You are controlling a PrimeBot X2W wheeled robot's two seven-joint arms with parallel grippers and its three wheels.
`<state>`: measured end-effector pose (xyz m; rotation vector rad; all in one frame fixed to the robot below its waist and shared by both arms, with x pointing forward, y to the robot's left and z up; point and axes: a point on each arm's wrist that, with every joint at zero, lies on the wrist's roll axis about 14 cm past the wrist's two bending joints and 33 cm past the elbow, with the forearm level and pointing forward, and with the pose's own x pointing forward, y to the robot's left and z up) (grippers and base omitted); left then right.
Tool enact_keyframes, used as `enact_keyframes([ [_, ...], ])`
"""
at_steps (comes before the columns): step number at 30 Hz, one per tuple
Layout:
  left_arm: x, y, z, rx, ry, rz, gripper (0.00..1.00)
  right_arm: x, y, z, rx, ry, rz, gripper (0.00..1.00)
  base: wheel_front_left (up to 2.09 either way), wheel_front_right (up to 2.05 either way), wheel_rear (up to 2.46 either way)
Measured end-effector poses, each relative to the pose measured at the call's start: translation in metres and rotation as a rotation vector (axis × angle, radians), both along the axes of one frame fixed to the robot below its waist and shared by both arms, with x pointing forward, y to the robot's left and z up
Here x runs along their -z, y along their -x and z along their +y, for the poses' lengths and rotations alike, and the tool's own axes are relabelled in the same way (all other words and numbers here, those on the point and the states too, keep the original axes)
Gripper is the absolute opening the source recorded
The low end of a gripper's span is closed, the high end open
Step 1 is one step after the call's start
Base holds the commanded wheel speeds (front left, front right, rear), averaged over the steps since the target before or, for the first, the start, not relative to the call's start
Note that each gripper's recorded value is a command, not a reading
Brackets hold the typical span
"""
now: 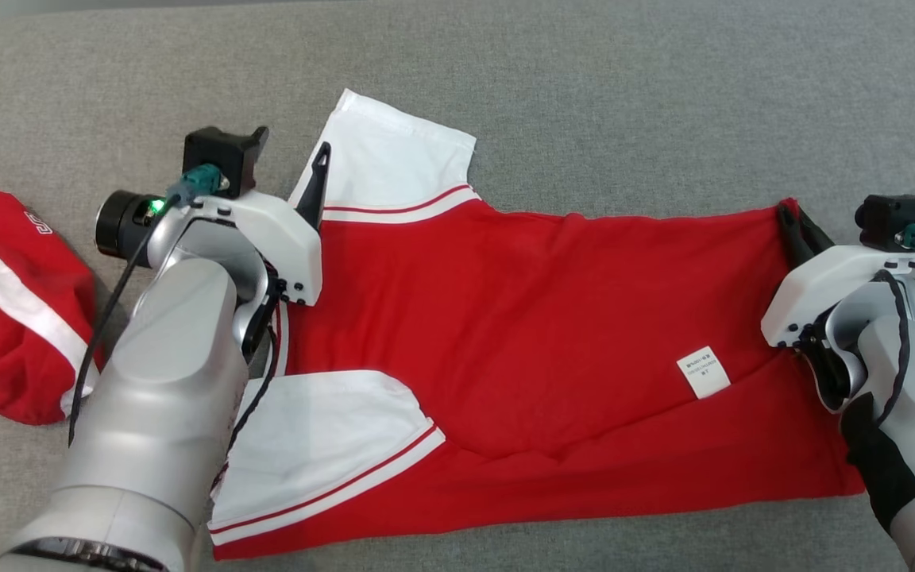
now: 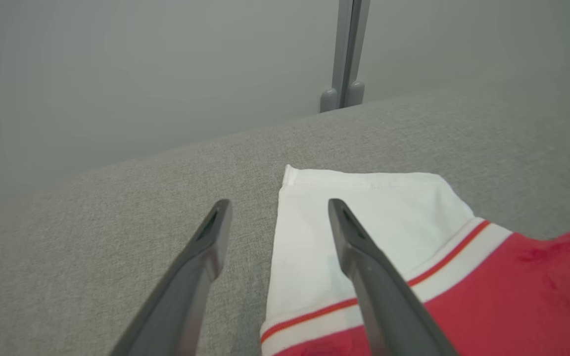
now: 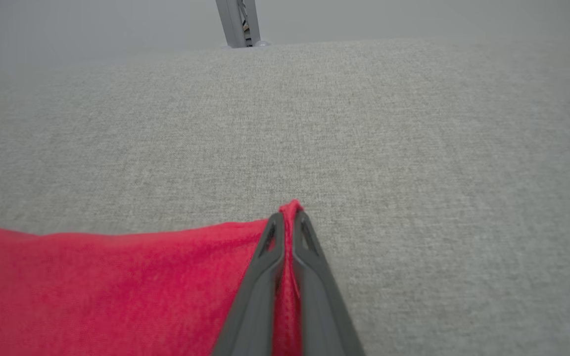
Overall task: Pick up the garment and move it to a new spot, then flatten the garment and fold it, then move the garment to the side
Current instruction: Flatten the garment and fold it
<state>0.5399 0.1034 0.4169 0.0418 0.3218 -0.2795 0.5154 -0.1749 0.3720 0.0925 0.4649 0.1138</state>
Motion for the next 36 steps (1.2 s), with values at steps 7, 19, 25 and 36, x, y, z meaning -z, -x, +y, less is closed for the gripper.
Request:
enact_keyframes([
  [7, 0.000, -0.028, -0.020, 0.047, 0.004, 0.074, 1.00, -0.001, -0.009, 0.000, -0.008, -0.003, -0.021, 0.00, 0.00, 0.00, 0.00],
  [19, 0.033, -0.058, -0.034, 0.063, -0.046, 0.263, 1.00, -0.003, -0.010, -0.004, -0.005, -0.022, -0.051, 0.00, 0.00, 0.00, 0.00],
  [25, 0.053, -0.060, -0.033, 0.053, -0.050, 0.321, 1.00, -0.002, -0.013, -0.008, -0.007, -0.022, -0.057, 0.00, 0.00, 0.00, 0.00],
  [36, 0.068, -0.067, -0.028, 0.025, -0.043, 0.323, 0.00, 0.002, -0.018, -0.009, -0.015, -0.029, -0.060, 0.00, 0.00, 0.00, 0.00],
])
